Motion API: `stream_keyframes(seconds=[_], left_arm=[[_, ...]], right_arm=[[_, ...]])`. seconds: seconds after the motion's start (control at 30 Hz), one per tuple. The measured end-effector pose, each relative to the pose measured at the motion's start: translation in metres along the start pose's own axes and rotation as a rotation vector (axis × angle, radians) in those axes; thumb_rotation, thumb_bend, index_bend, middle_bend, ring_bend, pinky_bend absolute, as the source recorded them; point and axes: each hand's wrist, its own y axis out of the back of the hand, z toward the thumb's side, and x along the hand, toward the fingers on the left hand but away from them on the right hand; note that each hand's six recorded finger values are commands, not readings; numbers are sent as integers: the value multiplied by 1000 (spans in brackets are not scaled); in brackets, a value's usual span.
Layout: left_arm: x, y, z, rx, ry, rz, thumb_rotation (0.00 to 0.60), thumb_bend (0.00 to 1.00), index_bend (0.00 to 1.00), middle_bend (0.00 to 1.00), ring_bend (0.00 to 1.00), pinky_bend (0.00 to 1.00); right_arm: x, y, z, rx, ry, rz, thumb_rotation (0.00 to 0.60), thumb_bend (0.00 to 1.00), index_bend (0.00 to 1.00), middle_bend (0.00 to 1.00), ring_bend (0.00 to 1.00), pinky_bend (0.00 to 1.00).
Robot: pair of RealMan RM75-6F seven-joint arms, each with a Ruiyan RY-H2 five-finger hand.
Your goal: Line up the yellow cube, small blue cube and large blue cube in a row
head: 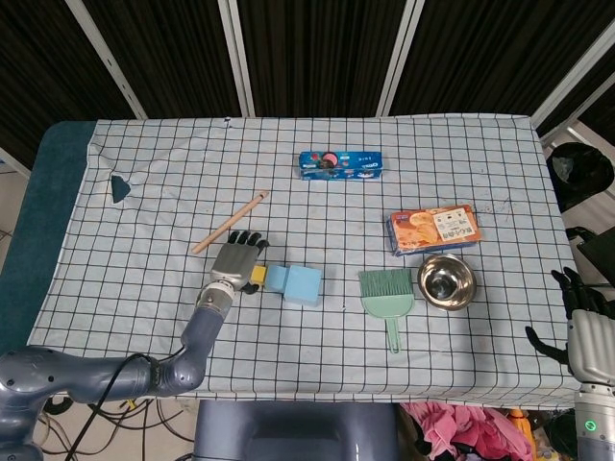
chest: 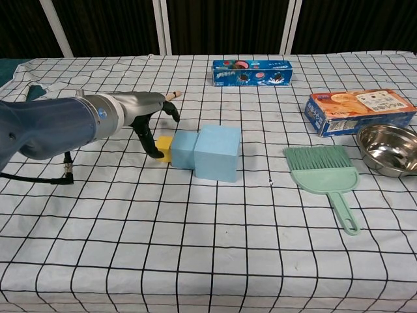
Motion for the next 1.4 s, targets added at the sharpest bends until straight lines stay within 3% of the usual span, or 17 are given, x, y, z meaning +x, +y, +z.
stream_keyframes(seconds=[0.2, 0.4, 0.67, 0.83, 1.07, 1.17, 1.4], left_arm=[[-11, 9, -16, 11, 11, 28, 600, 225, 161, 72, 0, 0], [-39, 23, -52, 39, 30, 88, 600, 226, 161, 72, 0, 0], [-120, 43, -133, 51, 116, 268, 600, 171, 126, 71, 0, 0], [-188, 34, -189, -31, 181, 344, 600, 168, 118, 64, 0, 0], [-257, 24, -231, -134, 191, 462, 600, 150, 109, 58, 0, 0], [-274, 18, -242, -158, 187, 483, 600, 150, 107, 58, 0, 0], [-283, 13, -257, -186, 171, 467, 600, 150, 102, 56, 0, 0]], right_arm=[[0, 1, 0, 0, -1, -3, 600, 190, 101, 48, 192, 118], [0, 0, -1, 9, -4, -1, 600, 191, 101, 49, 192, 119], [0, -3, -1, 35, -14, -1, 600, 190, 101, 47, 191, 118], [0, -8, 2, 56, -8, 6, 600, 191, 100, 36, 182, 118], [1, -16, 10, 74, 14, 22, 600, 190, 100, 23, 169, 118], [2, -19, 13, 83, 22, 30, 600, 190, 100, 23, 169, 119], [4, -21, 20, 88, 35, 30, 600, 190, 100, 23, 169, 118]])
